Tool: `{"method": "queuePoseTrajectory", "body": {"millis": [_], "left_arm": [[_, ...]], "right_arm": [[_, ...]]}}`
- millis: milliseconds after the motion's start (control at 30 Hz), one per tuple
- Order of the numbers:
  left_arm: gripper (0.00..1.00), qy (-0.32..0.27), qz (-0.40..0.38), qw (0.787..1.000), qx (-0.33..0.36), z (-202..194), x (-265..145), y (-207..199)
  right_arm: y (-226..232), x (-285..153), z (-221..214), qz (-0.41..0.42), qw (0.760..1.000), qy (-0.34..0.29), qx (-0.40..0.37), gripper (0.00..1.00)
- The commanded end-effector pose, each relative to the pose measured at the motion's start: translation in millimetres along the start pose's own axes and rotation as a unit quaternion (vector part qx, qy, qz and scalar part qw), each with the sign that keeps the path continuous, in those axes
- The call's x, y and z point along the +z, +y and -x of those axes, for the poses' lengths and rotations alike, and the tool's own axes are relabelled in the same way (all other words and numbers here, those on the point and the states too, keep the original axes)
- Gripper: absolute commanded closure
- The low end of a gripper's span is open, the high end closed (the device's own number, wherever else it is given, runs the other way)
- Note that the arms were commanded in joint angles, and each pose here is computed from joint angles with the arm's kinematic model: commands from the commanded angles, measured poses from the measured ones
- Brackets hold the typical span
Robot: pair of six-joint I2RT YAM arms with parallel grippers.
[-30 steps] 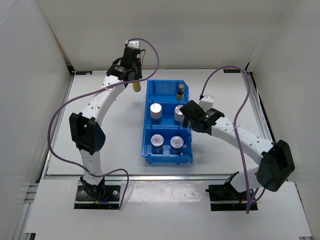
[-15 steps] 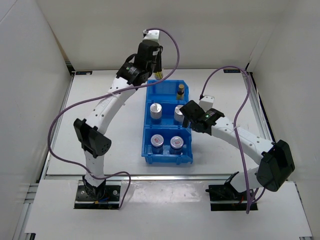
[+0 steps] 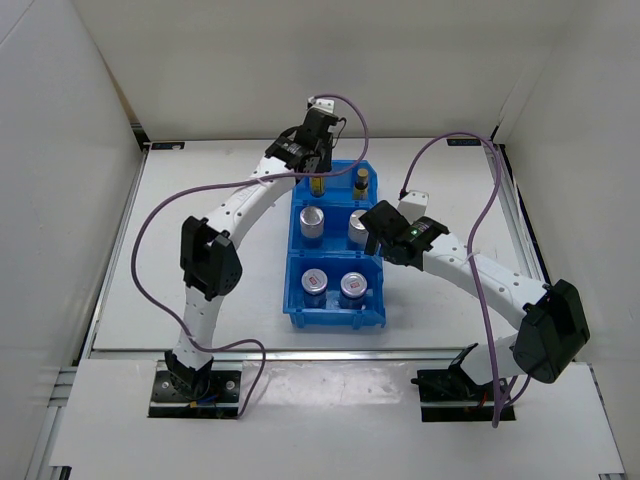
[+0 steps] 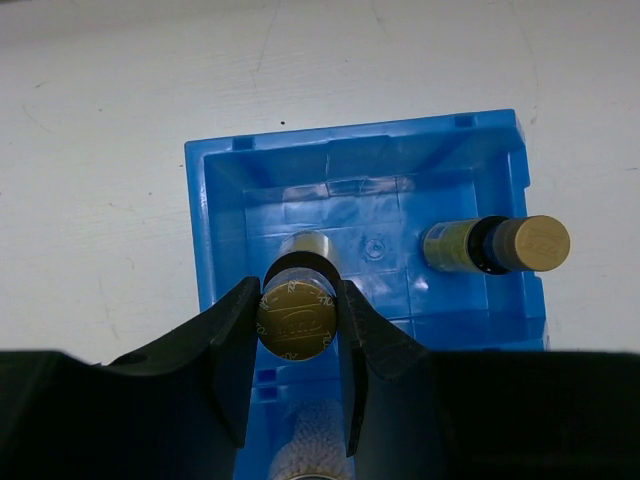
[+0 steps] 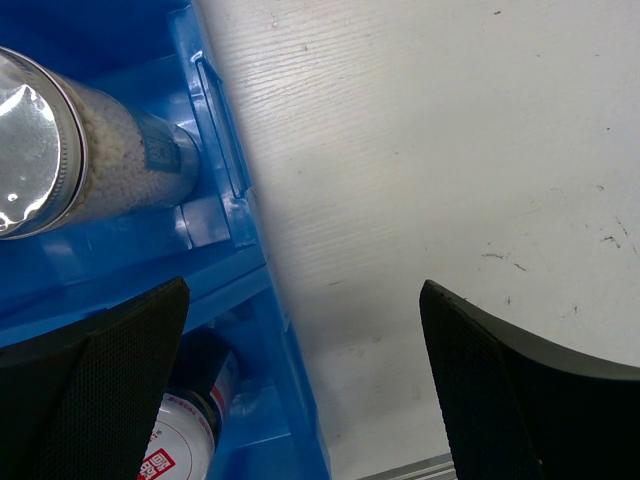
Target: Organize the condiment bottles
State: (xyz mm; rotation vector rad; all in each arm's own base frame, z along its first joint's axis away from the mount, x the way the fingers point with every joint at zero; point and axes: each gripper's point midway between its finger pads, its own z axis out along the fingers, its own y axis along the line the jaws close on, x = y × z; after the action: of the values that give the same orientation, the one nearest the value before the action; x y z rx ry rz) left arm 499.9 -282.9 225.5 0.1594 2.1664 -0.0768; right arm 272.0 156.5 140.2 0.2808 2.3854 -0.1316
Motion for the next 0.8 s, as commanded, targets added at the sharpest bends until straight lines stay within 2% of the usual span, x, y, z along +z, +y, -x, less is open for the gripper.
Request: {"method": "queuePoseTrajectory", "body": {"millis": [0, 267, 333, 533, 633, 667, 767], "left_arm": [[0.88, -0.037, -0.012, 0.999, -0.022, 24, -10, -5], [0.84, 0.002, -0.001, 1.0, -0.014, -9, 13, 0], [0.79, 0.011, 0.002, 1.0, -0.019, -15, 17, 4], [0.73, 0.021, 0.007, 0.999, -0.033, -21, 23, 14], [0.65, 0.021, 0.007, 0.999, -0.033, -21, 23, 14], [0.56, 0.021, 0.007, 0.999, -0.033, -21, 23, 14], [0.37, 0.026, 0.004, 0.999, -0.032, -25, 24, 13]], "right_arm": [[1, -6, 15, 0.001, 0.999, -0.026, 0.022, 0.01], [1, -6, 15, 0.001, 0.999, -0.026, 0.022, 0.01], [1, -6, 15, 0.001, 0.999, -0.026, 0.022, 0.01], [1, -6, 15, 0.001, 0.999, -0.026, 0.022, 0.01], [1, -6, 15, 0.001, 0.999, -0.026, 0.022, 0.01], [1, -6, 15, 0.001, 0.999, -0.026, 0.022, 0.01], [1, -6, 15, 0.001, 0.999, -0.026, 0.022, 0.01]]}}
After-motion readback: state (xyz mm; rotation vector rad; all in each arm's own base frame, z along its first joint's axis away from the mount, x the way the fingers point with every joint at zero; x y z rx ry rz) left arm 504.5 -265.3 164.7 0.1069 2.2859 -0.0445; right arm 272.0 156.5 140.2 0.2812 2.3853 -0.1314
